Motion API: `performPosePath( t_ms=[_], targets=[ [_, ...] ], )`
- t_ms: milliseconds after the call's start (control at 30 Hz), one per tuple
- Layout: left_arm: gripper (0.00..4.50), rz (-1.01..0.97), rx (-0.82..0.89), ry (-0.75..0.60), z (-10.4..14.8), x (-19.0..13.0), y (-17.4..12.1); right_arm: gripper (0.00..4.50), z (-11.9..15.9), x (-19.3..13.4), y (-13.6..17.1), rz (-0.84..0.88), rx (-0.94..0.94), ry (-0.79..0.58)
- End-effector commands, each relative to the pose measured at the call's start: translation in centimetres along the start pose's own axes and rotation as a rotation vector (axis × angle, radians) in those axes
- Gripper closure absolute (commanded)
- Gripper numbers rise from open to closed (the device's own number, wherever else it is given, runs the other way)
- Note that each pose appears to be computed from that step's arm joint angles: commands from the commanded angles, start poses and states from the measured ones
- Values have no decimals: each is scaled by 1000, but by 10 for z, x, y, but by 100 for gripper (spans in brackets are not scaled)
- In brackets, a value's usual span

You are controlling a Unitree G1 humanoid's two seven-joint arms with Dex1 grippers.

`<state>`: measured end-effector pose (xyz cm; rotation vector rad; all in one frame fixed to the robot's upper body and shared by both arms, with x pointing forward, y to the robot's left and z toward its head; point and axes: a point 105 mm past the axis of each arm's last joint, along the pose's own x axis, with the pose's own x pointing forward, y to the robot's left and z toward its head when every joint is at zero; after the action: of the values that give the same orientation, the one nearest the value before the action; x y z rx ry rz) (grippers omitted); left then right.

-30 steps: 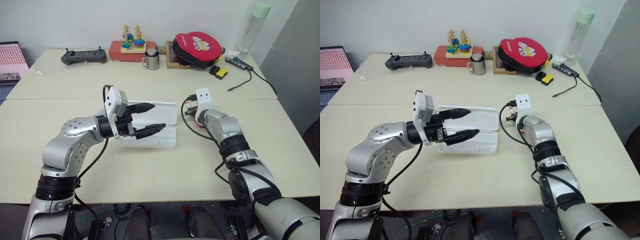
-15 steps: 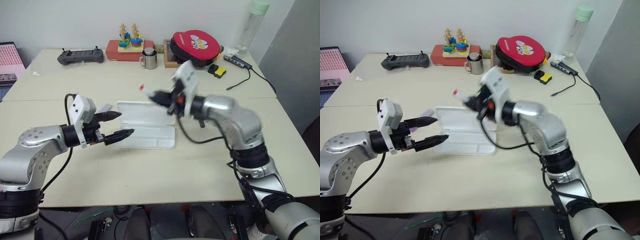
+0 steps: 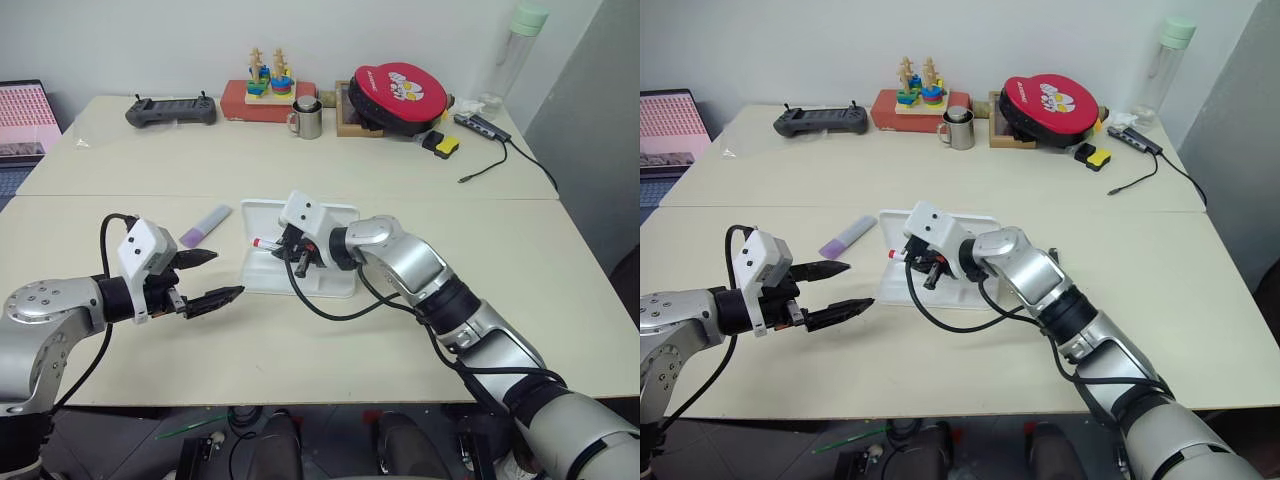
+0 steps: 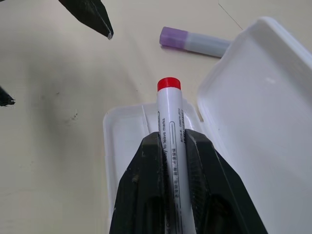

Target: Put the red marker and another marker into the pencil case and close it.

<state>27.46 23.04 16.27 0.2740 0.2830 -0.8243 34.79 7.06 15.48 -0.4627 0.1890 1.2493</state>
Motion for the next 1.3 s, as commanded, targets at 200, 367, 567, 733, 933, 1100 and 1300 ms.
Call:
performPosePath(
  t_ms=[200,367,567,733,933,1100,1300],
  targets=[
    [0,27,15,-40,10,-4,-6,329,-2,7,-7,22,-46,8],
    [0,36,0,-52,11,-5,-7,207,-3,7,-8,36,-57,11],
    [0,232,-85,-130,13,-15,25,73,21,-7,0,86,-51,-100],
    [0,418,-137,-146,4,-20,60,2,40,-29,9,112,-8,-222],
    [0,480,-138,-78,-14,-3,83,2,66,-63,2,5,67,-379],
    [0,495,-115,-52,-24,18,106,2,70,-77,-2,-93,60,-393],
    [0,514,-109,-6,-32,31,125,2,69,-80,0,-131,70,-391]
  ],
)
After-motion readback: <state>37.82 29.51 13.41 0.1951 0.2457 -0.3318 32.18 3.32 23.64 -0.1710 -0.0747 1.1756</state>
